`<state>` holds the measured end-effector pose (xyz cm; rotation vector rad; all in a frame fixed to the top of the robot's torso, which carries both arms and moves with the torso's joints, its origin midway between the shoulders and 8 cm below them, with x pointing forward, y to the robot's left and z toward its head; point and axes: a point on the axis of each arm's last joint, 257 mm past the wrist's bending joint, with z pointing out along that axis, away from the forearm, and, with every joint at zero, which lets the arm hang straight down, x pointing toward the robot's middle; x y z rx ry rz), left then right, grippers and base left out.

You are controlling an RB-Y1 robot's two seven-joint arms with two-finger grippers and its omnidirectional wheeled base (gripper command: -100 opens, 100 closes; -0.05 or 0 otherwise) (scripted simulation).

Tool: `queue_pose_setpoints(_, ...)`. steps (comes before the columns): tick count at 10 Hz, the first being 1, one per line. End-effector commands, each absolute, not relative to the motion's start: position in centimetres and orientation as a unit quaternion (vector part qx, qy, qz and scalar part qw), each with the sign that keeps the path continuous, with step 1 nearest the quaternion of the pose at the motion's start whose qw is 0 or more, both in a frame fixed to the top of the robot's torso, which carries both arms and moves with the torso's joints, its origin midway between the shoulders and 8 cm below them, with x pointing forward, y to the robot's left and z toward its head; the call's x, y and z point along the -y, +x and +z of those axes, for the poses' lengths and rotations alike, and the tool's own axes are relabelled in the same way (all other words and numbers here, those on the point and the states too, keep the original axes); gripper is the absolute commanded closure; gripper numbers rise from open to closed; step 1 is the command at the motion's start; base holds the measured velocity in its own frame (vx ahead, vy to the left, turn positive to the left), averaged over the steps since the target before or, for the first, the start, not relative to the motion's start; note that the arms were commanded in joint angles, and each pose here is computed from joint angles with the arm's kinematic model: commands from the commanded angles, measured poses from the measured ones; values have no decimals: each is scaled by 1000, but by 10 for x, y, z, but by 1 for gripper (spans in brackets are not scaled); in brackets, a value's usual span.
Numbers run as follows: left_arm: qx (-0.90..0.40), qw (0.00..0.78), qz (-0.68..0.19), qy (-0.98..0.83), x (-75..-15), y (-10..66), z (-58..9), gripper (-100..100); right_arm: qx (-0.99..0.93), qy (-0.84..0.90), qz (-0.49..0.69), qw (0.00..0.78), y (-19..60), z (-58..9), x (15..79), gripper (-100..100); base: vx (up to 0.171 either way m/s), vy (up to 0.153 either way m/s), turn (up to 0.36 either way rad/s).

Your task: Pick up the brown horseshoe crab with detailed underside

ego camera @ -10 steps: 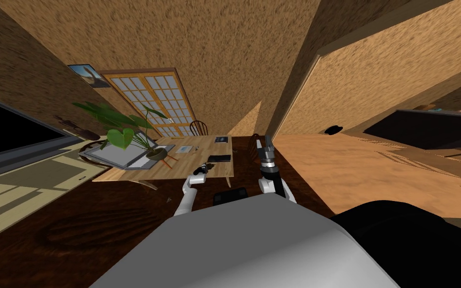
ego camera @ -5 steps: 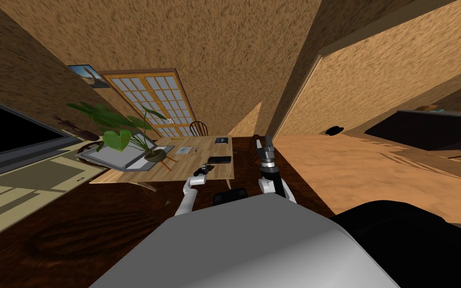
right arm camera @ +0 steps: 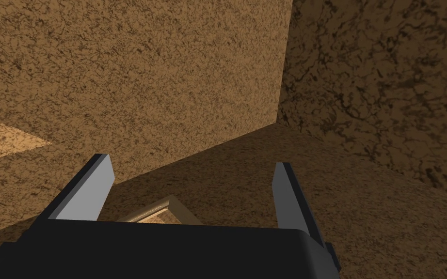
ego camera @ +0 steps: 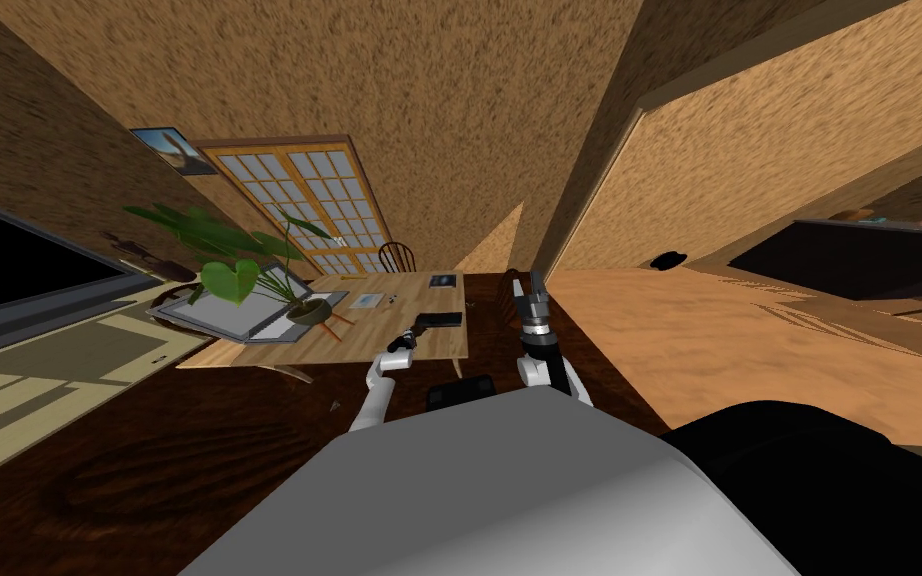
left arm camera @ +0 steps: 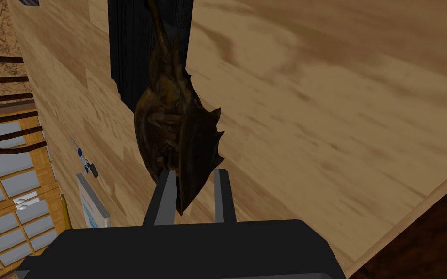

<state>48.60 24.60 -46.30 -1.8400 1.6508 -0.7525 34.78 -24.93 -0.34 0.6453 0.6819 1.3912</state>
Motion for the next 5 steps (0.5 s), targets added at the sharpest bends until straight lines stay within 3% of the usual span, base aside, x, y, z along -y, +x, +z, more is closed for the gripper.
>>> queue_pose_setpoints(1,-614,275,-280,-685,-246,486,-463,0,-302,286,617,668,348,-3,249,0,0,0,0)
queue_pose_setpoints(2,-613,275,-280,-686,-246,488,-456,100,-302,286,617,668,348,-3,249,0,-60,6,3)
queue_pose_setpoints(4,-613,276,-281,-685,-245,488,-455,100,-302,286,617,668,348,-3,249,0,-61,13,0)
queue_pose_setpoints(5,-613,275,-280,-686,-245,488,-455,0,-302,286,617,668,348,-3,249,0,-7,1,1)
